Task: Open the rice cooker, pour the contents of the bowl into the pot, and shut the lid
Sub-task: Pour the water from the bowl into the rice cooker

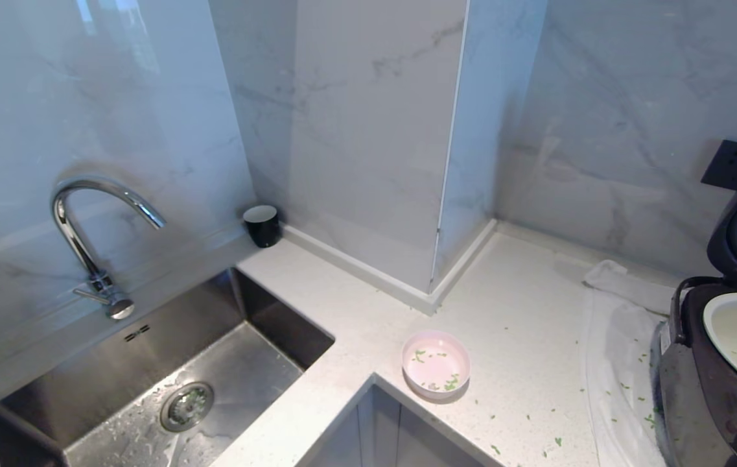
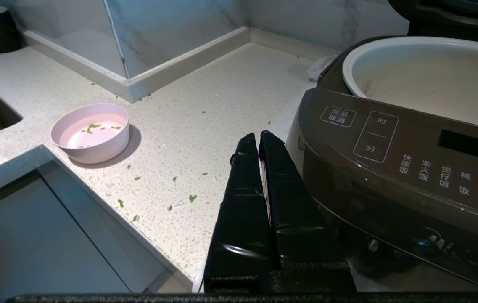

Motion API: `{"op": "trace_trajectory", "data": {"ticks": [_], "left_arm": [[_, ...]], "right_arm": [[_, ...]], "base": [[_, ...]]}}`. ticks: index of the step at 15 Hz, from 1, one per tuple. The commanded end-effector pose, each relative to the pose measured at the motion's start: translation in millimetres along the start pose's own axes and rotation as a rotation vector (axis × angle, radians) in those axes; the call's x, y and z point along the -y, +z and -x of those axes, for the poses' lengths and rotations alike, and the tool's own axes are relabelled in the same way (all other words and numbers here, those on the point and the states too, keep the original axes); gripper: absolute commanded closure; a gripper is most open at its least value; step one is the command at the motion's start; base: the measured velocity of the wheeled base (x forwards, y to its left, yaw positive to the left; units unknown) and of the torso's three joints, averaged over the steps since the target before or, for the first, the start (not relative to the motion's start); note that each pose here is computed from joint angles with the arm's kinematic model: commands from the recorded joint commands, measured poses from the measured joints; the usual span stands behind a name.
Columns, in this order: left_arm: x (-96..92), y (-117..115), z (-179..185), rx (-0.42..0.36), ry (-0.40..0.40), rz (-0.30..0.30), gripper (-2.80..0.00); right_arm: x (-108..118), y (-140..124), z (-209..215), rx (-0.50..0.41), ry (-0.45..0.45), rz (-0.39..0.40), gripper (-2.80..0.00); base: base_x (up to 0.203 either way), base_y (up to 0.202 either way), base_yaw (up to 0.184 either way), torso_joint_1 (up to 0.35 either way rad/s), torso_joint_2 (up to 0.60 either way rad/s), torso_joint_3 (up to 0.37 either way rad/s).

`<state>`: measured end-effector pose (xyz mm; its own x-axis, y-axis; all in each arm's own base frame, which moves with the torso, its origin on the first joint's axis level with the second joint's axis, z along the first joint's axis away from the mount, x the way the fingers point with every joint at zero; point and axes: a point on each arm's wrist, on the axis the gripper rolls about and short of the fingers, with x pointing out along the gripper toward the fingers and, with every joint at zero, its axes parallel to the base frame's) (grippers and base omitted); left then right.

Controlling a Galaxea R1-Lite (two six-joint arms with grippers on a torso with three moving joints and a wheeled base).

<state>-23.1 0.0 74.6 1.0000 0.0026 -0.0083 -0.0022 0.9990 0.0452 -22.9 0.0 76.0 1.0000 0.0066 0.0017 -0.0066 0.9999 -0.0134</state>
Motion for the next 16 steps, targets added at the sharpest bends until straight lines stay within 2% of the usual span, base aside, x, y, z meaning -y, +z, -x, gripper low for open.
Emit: {"op": "trace_trajectory", "data": {"ticks": [1,3,11,14,16], "left_arm": [[0.0,0.2,0.0,-0.004,-0.001,-0.010,0.00],[0.2,0.1,0.0,-0.004,-0.008,-0.051,0.00],[0.2,-0.3,-0.3,-0.003,-0.010,-0.042,0.00],[0.3,-0.3,-0.3,-0.003,-0.010,-0.050,0.00],[0.3,-0.3,-0.3,-0.003,-0.010,-0.056,0.00]], "right_arm": [[0.0,0.0,0.0,0.000,0.001,0.000,0.00],[0.0,0.0,-0.1,-0.002,0.001,-0.001,0.00],[0.0,0.0,0.0,0.000,0.001,-0.001,0.00],[0.0,0.0,0.0,0.000,0.001,-0.001,0.00],[0.0,0.0,0.0,0.000,0.001,-0.001,0.00]], "base": [[0.000,0.000,0.000,0.000,0.00,0.000],[0.000,0.000,0.000,0.000,0.00,0.000],[0.000,0.000,0.000,0.000,0.00,0.000],[-0.155,0.000,0.004,0.005,0.00,0.004],[0.000,0.000,0.000,-0.017,-0.01,0.002]]}}
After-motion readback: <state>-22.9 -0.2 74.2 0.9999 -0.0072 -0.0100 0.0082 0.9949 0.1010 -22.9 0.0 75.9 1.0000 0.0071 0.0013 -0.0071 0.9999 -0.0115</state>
